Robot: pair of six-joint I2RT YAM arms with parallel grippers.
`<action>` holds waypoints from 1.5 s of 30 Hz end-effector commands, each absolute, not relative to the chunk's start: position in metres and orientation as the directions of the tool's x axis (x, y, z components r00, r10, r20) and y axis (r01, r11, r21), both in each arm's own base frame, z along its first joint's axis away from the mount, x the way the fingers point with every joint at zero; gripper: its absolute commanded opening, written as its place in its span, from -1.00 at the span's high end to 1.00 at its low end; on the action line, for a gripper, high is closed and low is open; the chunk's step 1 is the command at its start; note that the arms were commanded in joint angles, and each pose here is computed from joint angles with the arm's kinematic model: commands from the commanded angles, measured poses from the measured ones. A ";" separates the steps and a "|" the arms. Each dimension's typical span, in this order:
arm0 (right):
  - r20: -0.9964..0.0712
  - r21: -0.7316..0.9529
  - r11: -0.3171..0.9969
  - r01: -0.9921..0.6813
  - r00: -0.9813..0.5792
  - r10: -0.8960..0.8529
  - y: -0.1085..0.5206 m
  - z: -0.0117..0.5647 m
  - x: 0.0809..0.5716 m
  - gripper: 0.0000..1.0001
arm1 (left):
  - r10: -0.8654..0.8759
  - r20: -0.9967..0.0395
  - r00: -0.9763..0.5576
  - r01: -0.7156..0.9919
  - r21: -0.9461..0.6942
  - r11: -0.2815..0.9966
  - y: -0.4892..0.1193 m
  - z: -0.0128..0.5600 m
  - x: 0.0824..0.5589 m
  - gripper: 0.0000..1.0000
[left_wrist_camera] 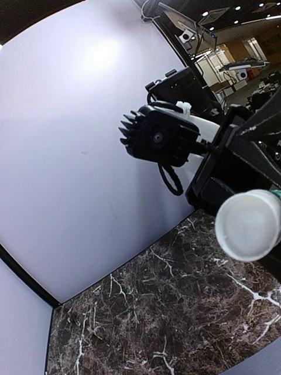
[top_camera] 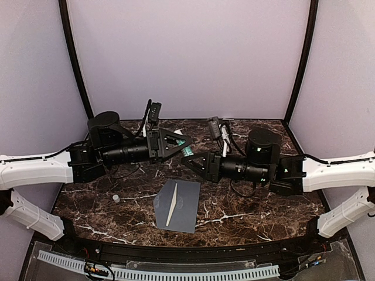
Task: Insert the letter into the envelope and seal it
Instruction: Unscrew the solid glue.
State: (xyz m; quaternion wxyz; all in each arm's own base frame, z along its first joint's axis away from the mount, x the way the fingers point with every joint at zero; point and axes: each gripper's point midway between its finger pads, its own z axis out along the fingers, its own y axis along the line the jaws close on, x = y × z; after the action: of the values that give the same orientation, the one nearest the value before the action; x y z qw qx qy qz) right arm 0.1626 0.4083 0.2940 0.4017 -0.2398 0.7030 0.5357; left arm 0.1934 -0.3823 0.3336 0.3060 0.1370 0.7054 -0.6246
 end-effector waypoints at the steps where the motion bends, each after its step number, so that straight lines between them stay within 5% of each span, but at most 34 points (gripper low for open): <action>1: -0.832 0.550 0.305 -0.777 -0.542 0.120 0.411 0.308 0.165 1.00 | -0.212 -0.589 -0.780 0.566 -0.808 0.161 -0.384 0.340 0.194 0.07; 14: -0.804 0.592 0.271 -0.759 -0.582 0.126 0.410 0.309 0.163 1.00 | -0.212 -0.592 -0.778 0.564 -0.806 0.181 -0.385 0.333 0.190 0.99; 22: -0.697 0.704 -0.114 -0.701 -0.713 0.077 0.417 0.341 0.120 1.00 | -0.095 -0.685 -0.722 0.682 -0.728 0.066 -0.384 0.346 0.157 1.00; 32: -0.638 0.750 -0.252 -0.612 -0.770 -0.028 0.422 0.343 0.098 1.00 | -0.068 -0.759 -0.648 0.756 -0.629 -0.179 -0.369 0.376 0.114 1.00; 37: -0.646 0.752 -0.176 -0.635 -0.763 -0.013 0.424 0.338 0.106 0.73 | -0.119 -0.756 -0.644 0.765 -0.631 -0.129 -0.364 0.376 0.123 1.00; 45: -0.719 0.695 0.051 -0.718 -0.695 0.019 0.406 0.324 0.125 -0.21 | -0.242 -0.655 -0.716 0.643 -0.754 0.136 -0.355 0.353 0.170 1.00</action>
State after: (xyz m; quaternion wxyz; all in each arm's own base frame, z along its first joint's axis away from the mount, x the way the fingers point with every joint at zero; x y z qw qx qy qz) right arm 0.1116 0.4180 0.3183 0.2280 -0.2661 0.6435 0.6805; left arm 0.1515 -0.3671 0.3563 0.3238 0.2117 0.6364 -0.6674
